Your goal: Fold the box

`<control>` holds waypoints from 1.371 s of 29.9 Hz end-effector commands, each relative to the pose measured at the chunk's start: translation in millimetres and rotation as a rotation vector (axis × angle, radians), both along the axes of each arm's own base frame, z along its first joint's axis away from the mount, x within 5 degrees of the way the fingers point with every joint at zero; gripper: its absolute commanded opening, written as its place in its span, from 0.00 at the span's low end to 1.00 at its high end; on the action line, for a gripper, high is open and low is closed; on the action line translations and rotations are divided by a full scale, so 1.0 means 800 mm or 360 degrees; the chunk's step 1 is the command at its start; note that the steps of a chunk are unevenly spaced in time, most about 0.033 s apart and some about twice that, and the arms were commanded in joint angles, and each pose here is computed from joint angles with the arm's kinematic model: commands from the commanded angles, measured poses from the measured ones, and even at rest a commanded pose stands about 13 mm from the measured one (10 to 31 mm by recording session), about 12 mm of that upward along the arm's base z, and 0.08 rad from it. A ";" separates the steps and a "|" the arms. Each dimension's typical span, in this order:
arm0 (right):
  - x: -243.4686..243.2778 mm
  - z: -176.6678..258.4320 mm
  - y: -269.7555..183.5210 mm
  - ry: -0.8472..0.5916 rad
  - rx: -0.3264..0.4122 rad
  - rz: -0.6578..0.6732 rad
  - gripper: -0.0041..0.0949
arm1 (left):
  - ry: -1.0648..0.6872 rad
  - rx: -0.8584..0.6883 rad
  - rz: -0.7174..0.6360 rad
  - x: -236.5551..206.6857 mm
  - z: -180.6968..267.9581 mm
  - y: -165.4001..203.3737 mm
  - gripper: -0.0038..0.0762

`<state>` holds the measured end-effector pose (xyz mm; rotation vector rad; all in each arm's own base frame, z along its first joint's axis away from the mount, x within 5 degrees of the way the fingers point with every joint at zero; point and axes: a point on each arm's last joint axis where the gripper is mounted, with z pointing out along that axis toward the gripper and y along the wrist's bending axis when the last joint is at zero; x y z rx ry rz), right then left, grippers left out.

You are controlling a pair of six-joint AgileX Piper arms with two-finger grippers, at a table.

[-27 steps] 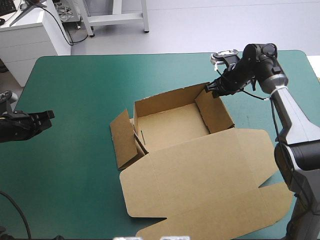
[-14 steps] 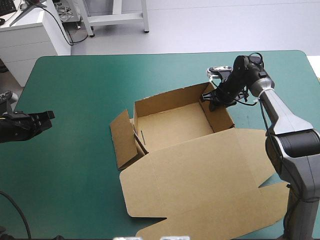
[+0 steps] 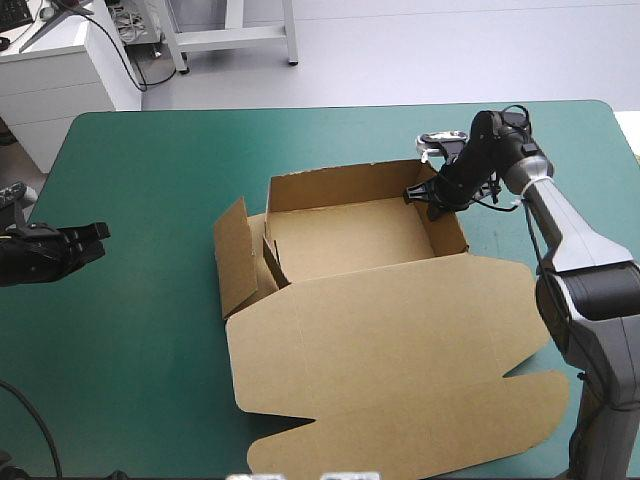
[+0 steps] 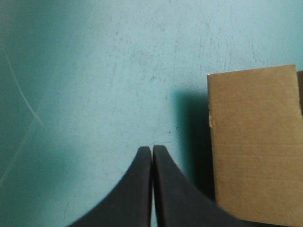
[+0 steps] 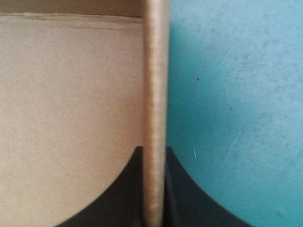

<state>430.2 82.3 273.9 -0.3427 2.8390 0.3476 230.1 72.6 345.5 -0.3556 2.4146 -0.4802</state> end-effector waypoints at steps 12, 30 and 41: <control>-0.060 0.147 -0.057 -0.0425 0.0300 -0.0098 0.02 | -0.0081 -0.0396 -0.0232 0.018 0.006 -0.018 0.29; -0.082 0.182 -0.039 -0.0524 0.0563 -0.0006 0.02 | -0.0313 -0.0550 -0.0579 0.042 0.018 -0.082 0.71; -0.071 0.169 -0.007 -0.0511 0.0564 0.0027 0.03 | -0.0300 -0.0653 -0.0774 0.031 0.023 -0.093 0.71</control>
